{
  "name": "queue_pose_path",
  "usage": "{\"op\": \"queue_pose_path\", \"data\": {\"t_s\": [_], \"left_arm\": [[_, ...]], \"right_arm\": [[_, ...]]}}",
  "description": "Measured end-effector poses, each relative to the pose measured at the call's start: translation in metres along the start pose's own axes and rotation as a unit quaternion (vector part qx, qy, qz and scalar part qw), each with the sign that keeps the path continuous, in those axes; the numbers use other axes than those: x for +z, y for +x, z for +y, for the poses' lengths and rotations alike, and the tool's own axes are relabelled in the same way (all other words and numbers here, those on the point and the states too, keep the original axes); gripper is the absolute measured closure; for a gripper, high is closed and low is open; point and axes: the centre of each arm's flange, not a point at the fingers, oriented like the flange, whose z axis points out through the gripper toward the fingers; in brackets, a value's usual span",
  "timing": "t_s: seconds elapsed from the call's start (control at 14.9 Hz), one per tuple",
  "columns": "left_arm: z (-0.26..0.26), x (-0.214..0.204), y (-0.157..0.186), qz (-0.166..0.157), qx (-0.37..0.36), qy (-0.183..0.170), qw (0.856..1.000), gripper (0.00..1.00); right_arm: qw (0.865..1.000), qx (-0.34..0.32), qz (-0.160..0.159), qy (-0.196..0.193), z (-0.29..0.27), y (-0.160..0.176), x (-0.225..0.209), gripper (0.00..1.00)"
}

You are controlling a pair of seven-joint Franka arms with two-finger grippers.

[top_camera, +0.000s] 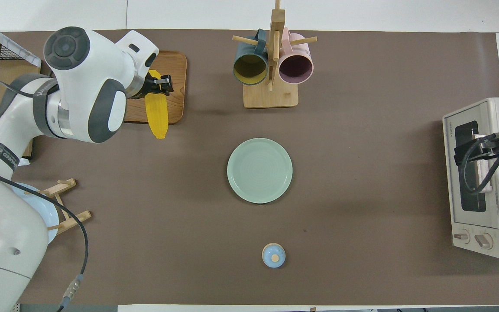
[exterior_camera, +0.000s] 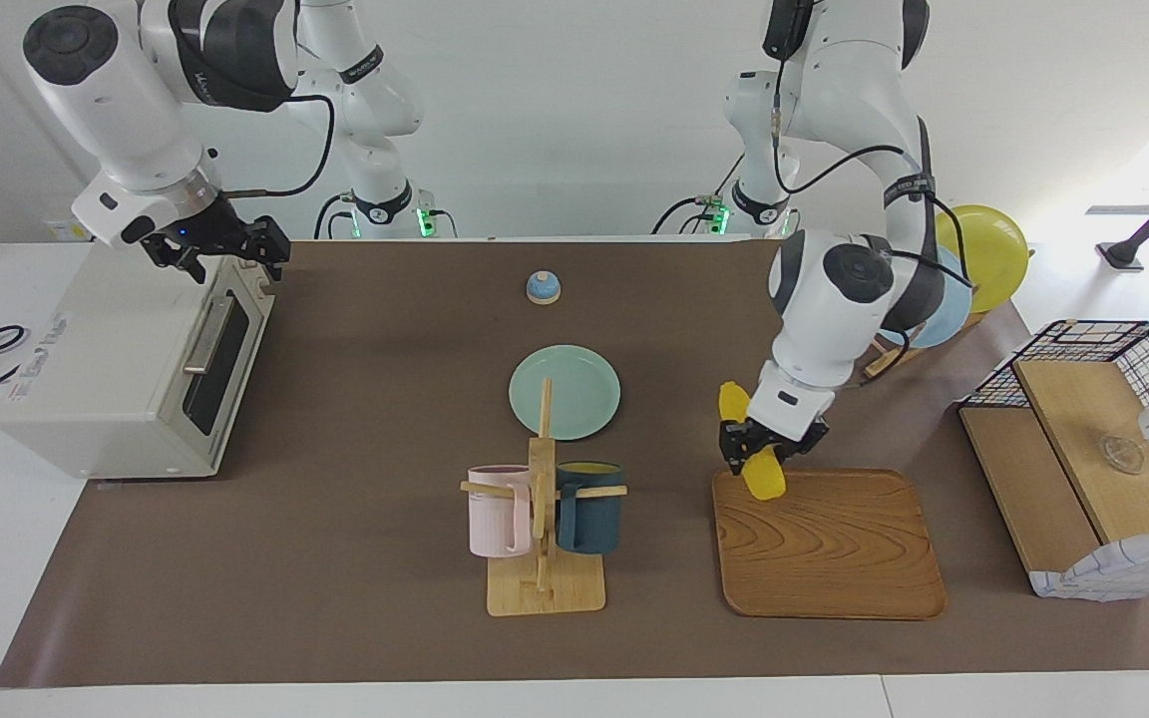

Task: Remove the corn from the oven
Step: 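Lower the corn onto the wooden tray and open the left gripper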

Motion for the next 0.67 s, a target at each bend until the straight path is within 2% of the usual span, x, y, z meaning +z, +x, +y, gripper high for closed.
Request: {"op": "queue_pose_path", "data": {"t_s": [0.34,0.67], "left_arm": [[-0.056,0.039,0.064,0.017,0.016,0.001,1.000,0.44],[-0.077,0.077,0.082,0.017,0.026,0.000,1.000,0.44]], "right_arm": [[1.000,0.013,-0.003,0.016,-0.004,0.020,-0.012,0.00],[0.999,0.030,-0.030,0.022,-0.022,0.035,-0.008,0.00]]}}
